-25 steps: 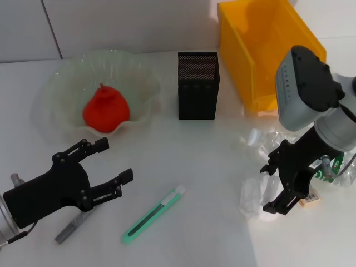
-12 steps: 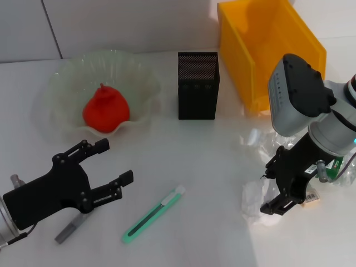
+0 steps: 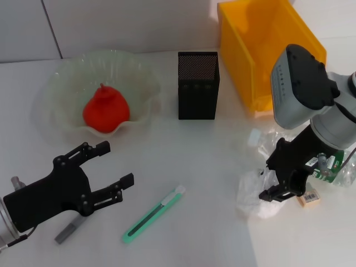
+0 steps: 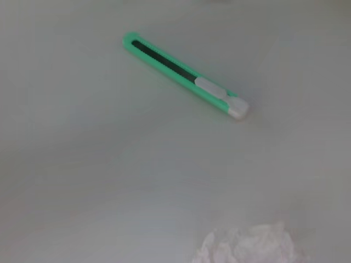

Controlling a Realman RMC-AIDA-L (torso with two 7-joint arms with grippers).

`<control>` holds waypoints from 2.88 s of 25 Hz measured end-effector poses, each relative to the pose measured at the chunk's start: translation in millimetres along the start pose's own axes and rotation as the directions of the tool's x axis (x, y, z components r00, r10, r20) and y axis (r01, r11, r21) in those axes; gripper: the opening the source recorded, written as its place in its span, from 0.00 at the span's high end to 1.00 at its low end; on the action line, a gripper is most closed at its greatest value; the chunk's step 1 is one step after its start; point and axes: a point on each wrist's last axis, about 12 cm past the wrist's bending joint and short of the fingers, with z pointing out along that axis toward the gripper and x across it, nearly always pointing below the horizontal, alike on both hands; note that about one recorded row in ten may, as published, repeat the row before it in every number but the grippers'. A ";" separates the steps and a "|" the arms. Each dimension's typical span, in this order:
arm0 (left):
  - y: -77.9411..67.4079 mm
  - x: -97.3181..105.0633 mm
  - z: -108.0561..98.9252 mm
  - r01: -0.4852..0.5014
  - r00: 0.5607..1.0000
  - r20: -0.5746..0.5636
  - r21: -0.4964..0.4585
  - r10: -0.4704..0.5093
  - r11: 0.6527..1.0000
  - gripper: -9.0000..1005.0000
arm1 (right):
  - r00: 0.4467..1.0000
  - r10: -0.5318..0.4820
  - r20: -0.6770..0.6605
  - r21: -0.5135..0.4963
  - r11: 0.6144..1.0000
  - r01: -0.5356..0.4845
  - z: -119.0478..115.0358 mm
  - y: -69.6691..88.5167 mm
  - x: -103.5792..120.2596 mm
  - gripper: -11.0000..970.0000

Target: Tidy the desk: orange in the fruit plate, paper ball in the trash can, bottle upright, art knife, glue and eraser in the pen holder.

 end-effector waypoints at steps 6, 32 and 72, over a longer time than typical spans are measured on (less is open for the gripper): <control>0.5 -0.7 1.0 -0.003 1.000 0.000 0.004 0.003 1.000 0.14 | 0.998 0.040 0.055 0.079 0.996 -0.045 -24.1 -6.3 -3.8 0.63; -1.9 -2.5 0.7 -0.019 1.000 0.018 0.021 0.018 1.000 0.14 | 0.950 0.073 0.302 0.660 0.703 -0.264 -82.4 -83.8 7.7 0.56; 4.4 -1.9 3.4 -0.026 1.000 -0.005 -0.010 0.026 1.000 0.14 | 0.880 0.474 0.032 0.355 0.818 -0.453 -80.7 -19.4 17.1 0.17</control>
